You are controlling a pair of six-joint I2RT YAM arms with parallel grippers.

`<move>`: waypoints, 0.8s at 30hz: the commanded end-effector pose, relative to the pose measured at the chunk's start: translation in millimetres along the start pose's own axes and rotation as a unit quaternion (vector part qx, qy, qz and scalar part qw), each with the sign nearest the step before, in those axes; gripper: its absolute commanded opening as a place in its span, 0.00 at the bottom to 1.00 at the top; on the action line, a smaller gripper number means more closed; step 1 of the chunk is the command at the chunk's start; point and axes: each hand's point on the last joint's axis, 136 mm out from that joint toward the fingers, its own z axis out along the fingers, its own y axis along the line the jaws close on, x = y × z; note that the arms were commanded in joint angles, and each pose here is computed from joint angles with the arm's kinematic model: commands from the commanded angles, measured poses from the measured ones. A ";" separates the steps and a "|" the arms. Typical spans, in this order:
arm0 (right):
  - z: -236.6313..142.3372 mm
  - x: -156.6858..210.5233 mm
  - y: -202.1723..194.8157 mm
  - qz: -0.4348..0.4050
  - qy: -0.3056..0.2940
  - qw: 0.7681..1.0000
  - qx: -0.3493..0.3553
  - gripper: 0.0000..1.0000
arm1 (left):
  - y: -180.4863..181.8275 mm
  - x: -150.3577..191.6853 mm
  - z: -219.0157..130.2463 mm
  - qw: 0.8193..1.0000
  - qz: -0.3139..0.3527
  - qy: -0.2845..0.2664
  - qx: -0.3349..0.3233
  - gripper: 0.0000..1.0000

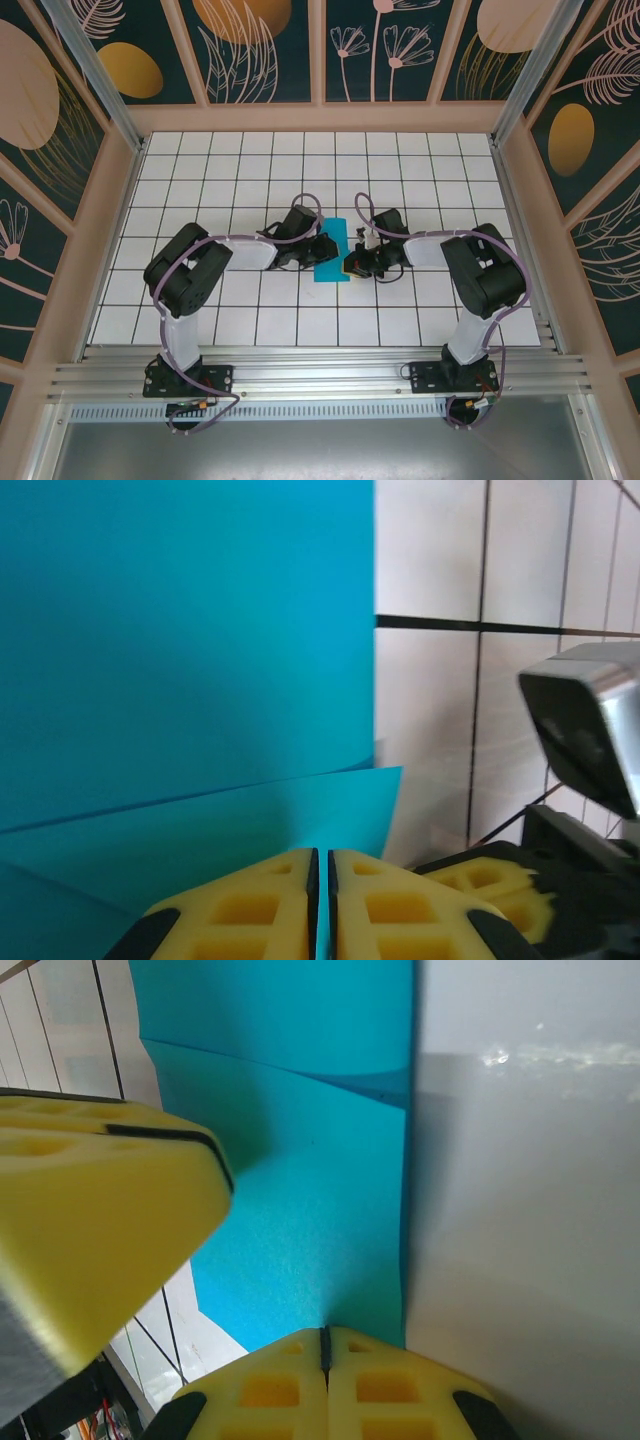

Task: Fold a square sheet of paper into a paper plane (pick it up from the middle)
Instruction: Fold the triangle a second time at the center of the table.

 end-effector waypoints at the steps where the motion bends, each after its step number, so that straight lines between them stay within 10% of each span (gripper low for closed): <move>1: 10.4 24.2 -47.2 0.042 0.031 0.995 0.085 0.03 | 3.2 3.1 5.8 1.000 -0.002 0.002 0.009 0.15; 15: -0.8 3.7 12.3 -0.006 0.013 1.000 0.020 0.05 | 57.8 22.3 14.0 0.997 -0.020 0.016 -0.075 0.13; 24: 4.5 30.7 -23.9 0.019 0.038 0.997 0.063 0.05 | 60.4 21.2 12.6 0.996 -0.018 0.013 -0.085 0.13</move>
